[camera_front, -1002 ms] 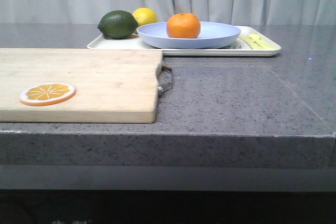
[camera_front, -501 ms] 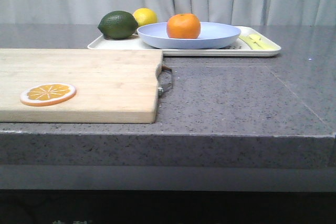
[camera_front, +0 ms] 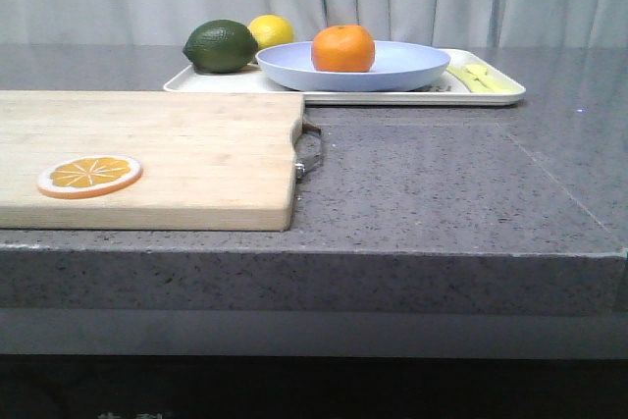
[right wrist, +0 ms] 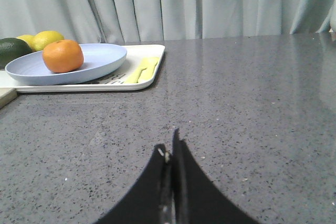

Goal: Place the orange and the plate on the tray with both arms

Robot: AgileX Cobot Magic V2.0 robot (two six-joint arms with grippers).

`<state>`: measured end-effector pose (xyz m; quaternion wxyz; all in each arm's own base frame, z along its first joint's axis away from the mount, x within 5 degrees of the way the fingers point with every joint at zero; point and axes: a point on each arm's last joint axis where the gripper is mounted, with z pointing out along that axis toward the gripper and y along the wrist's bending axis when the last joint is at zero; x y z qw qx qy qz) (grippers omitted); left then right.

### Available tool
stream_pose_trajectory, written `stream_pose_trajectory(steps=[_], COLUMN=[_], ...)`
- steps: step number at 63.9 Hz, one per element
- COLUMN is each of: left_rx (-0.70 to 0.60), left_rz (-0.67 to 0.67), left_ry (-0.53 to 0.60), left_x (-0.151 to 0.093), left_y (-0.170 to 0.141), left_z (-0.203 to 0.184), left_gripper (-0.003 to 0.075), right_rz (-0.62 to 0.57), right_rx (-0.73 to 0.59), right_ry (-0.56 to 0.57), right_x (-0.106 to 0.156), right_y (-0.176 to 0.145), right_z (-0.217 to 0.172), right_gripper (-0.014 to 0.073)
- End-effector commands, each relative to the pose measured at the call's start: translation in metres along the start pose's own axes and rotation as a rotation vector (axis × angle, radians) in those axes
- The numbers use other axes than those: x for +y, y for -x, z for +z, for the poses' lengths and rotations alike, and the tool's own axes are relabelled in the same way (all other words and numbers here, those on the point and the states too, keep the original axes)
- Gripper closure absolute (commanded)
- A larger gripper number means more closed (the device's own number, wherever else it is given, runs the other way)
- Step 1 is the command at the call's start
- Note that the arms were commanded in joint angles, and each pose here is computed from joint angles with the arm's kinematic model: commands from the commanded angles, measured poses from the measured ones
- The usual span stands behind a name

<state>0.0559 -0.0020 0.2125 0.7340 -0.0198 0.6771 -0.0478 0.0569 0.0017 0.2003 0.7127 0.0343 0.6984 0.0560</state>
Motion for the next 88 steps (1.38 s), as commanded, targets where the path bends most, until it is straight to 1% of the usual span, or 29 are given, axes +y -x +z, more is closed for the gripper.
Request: stream_pose_trajectory(steps=[1, 15, 88], left_rx=[-0.097, -0.097, -0.097], left_rz=[-0.008, -0.008, -0.008], left_ry=[-0.005, -0.005, -0.005], left_x=[-0.0003, -0.0003, -0.0003], left_y=[0.0067, 0.0067, 0.0067], left_z=[-0.0020, -0.0020, -0.0020], left_gripper=[0.0738, 0.0738, 0.0738], right_rz=[-0.015, -0.066, -0.067], right_rx=[-0.119, -0.122, -0.124], right_ry=[0.015, 0.013, 0.008], right_x=[0.0015, 0.0016, 0.0013], right_y=[0.0110, 0.0112, 0.0114], right_z=[-0.0028, -0.0028, -0.0027], right_gripper=[0.0660, 0.0660, 0.0660])
